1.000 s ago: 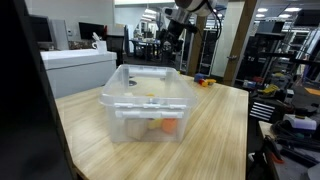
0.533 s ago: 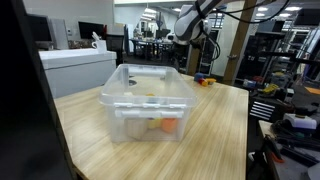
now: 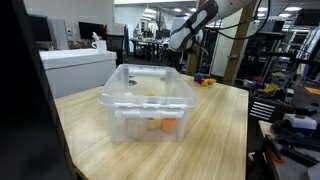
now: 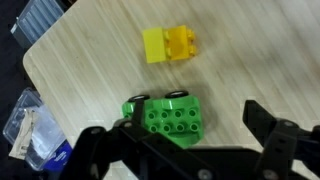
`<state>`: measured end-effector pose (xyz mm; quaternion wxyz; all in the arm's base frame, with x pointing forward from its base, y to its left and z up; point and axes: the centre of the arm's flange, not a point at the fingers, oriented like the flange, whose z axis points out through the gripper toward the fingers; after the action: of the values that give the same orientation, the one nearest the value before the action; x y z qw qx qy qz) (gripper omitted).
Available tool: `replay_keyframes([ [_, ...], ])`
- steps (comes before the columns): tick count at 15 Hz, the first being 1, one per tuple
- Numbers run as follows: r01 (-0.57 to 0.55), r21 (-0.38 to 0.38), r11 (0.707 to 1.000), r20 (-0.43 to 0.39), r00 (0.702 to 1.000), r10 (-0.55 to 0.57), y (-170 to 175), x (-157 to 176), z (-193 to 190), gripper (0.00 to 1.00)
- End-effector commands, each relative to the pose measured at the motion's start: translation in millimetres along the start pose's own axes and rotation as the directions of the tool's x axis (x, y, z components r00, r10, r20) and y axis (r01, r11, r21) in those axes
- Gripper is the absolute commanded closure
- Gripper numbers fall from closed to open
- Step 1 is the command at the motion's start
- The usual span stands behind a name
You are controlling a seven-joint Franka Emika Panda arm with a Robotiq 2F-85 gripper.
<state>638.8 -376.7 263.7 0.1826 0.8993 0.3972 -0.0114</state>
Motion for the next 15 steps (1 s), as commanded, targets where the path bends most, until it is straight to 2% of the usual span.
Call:
replay_keyframes([
  [1,0.053,-0.022,0.998,0.012,0.999,-0.053,24.9,14.1,6.4,0.00],
  [8,0.121,0.011,0.993,-0.001,0.993,-0.121,27.2,25.8,37.2,0.00],
  [14,0.225,0.027,0.974,-0.032,0.974,-0.224,24.9,31.4,56.2,0.00],
  [15,0.241,0.029,0.970,-0.037,0.970,-0.240,24.0,32.3,55.1,0.23],
])
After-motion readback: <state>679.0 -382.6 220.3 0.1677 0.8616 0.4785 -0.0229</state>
